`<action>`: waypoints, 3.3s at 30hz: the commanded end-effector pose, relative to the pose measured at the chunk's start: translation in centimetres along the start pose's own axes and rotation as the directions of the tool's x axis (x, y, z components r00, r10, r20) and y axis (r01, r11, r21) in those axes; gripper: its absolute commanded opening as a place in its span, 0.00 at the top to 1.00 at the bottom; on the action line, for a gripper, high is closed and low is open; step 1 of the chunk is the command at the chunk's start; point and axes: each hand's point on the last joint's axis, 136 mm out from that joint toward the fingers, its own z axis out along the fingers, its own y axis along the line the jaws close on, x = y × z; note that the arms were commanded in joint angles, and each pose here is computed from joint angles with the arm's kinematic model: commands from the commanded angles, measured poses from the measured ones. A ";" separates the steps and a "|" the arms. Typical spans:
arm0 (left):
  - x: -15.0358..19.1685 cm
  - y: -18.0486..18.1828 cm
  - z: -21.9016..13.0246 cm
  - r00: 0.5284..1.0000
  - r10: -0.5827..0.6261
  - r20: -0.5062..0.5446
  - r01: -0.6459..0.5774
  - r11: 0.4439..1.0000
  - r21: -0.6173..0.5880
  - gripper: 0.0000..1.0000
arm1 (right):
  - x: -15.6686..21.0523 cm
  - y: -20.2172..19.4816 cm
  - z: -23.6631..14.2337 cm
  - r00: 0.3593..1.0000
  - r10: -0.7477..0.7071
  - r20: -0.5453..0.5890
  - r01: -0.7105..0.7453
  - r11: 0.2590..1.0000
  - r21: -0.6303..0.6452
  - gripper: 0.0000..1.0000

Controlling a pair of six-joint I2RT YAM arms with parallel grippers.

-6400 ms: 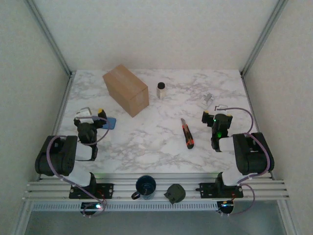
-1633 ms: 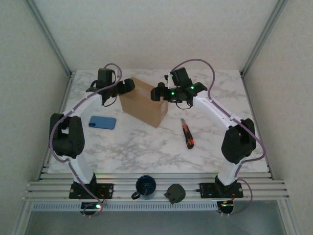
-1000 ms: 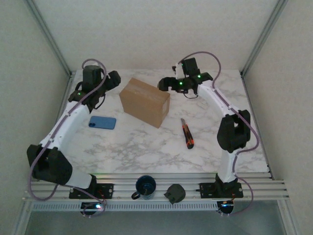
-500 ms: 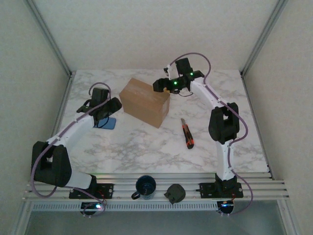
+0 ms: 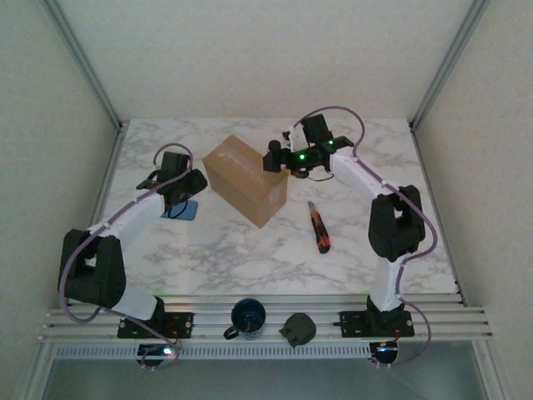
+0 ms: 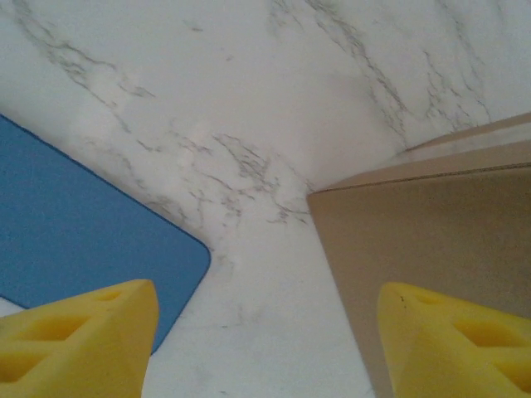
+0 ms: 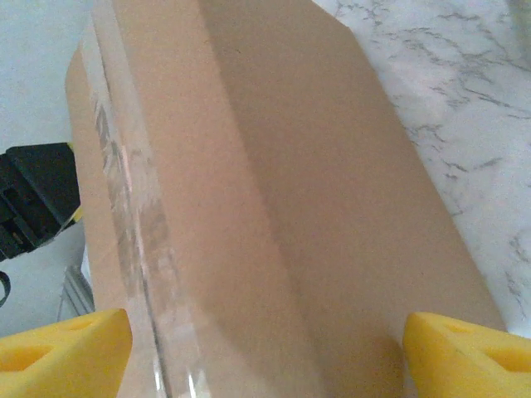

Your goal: Unpack the express box

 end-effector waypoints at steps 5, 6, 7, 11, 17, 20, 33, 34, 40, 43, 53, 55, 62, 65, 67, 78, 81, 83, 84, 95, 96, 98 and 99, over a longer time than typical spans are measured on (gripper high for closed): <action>-5.7 -1.9 -5.5 0.986 0.050 0.156 -0.047 0.999 -0.019 0.22 | -0.6 -0.2 -3.6 0.994 0.019 0.111 -0.032 0.992 0.124 0.11; -6.4 -2.8 -6.1 0.984 0.055 0.167 -0.057 0.998 0.001 0.20 | -0.6 0.0 -3.9 0.994 0.013 0.109 -0.027 0.991 0.132 0.11; -7.0 -3.6 -6.6 0.983 0.061 0.173 -0.066 0.998 0.024 0.19 | -0.6 0.1 -4.2 0.994 0.004 0.106 -0.019 0.990 0.138 0.11; -8.0 -7.7 -7.3 0.989 0.068 0.129 -0.089 0.982 0.164 0.19 | -0.9 1.1 -5.0 0.994 -0.065 0.088 0.052 0.989 0.137 0.12; -7.3 -9.8 -6.2 0.999 0.008 0.050 -0.021 0.966 0.257 0.29 | -2.7 2.5 -6.2 0.971 -0.237 0.033 0.226 0.954 0.198 0.17; -7.2 -8.9 -5.6 0.998 -0.023 0.056 0.009 0.974 0.226 0.29 | -3.3 1.5 -6.3 0.968 -0.251 0.018 0.237 0.934 0.265 0.17; -9.8 -12.6 -1.7 0.996 -0.004 0.085 -0.029 0.925 0.379 0.21 | -2.5 -0.9 -2.1 0.997 -0.073 0.015 0.067 0.969 0.237 0.11; -10.1 -12.9 -1.4 0.995 0.017 0.095 -0.051 0.925 0.376 0.20 | -2.1 -1.5 -2.2 0.999 -0.035 0.038 0.023 0.964 0.263 0.08; -10.5 -14.0 1.5 0.984 0.151 0.092 -0.174 0.918 0.357 0.16 | 0.7 -2.0 -3.1 0.969 0.147 0.198 -0.203 0.933 0.299 0.01; -10.1 -15.3 2.5 0.981 0.184 0.063 -0.194 0.892 0.408 0.16 | 1.7 -1.3 -1.9 0.943 0.218 0.251 -0.278 0.931 0.235 0.01; -8.3 -16.3 4.4 0.970 0.242 0.009 -0.217 0.852 0.476 0.16 | 2.7 -2.3 -1.1 0.859 0.328 0.393 -0.433 0.876 0.215 0.01; -7.6 -16.1 4.6 0.968 0.251 -0.006 -0.217 0.850 0.480 0.16 | 2.7 -2.2 -1.0 0.847 0.336 0.412 -0.444 0.873 0.201 0.01; -5.6 -15.4 3.6 0.969 0.245 -0.043 -0.188 0.833 0.521 0.17 | 2.2 -1.9 0.3 0.854 0.335 0.398 -0.437 0.878 0.197 0.01; -4.6 -14.9 2.8 0.970 0.236 -0.052 -0.173 0.827 0.535 0.17 | 2.2 -1.7 0.7 0.860 0.337 0.383 -0.431 0.881 0.193 0.01; -4.3 -14.7 2.1 0.972 0.230 -0.051 -0.166 0.822 0.545 0.17 | 2.5 -1.7 0.9 0.861 0.345 0.374 -0.435 0.880 0.189 0.01; -7.2 -13.7 0.8 0.976 0.212 0.059 -0.215 0.865 0.453 0.15 | 3.3 -1.5 -2.8 0.885 0.240 0.399 -0.378 0.870 0.315 0.01; -9.3 -13.5 0.5 0.977 0.183 0.112 -0.213 0.887 0.408 0.15 | 3.0 -1.2 -6.2 0.897 0.139 0.420 -0.321 0.858 0.401 0.01; -10.8 -13.6 -0.4 0.974 0.168 0.154 -0.216 0.896 0.388 0.14 | 3.7 -1.4 -8.7 0.907 0.078 0.414 -0.289 0.831 0.476 0.01; -11.6 -13.7 -1.1 0.971 0.158 0.181 -0.217 0.901 0.376 0.14 | 4.5 -1.8 -10.0 0.916 0.053 0.398 -0.272 0.810 0.520 0.01; -15.7 -13.2 -12.7 0.935 0.055 0.351 -0.187 0.917 0.353 0.05 | 17.4 -8.0 -12.6 0.986 0.164 -0.011 -0.112 0.721 0.684 0.01; -15.3 -13.1 -13.5 0.936 0.050 0.349 -0.183 0.914 0.361 0.04 | 17.9 -8.5 -12.2 0.984 0.173 -0.029 -0.107 0.721 0.685 0.01; -14.3 -12.4 -14.3 0.942 0.036 0.333 -0.163 0.918 0.361 0.04 | 18.3 -9.3 -11.3 0.982 0.182 -0.047 -0.100 0.721 0.686 0.01; -13.7 -11.8 -14.5 0.946 0.030 0.322 -0.150 0.923 0.355 0.04 | 18.3 -9.7 -10.7 0.983 0.179 -0.048 -0.098 0.723 0.684 0.01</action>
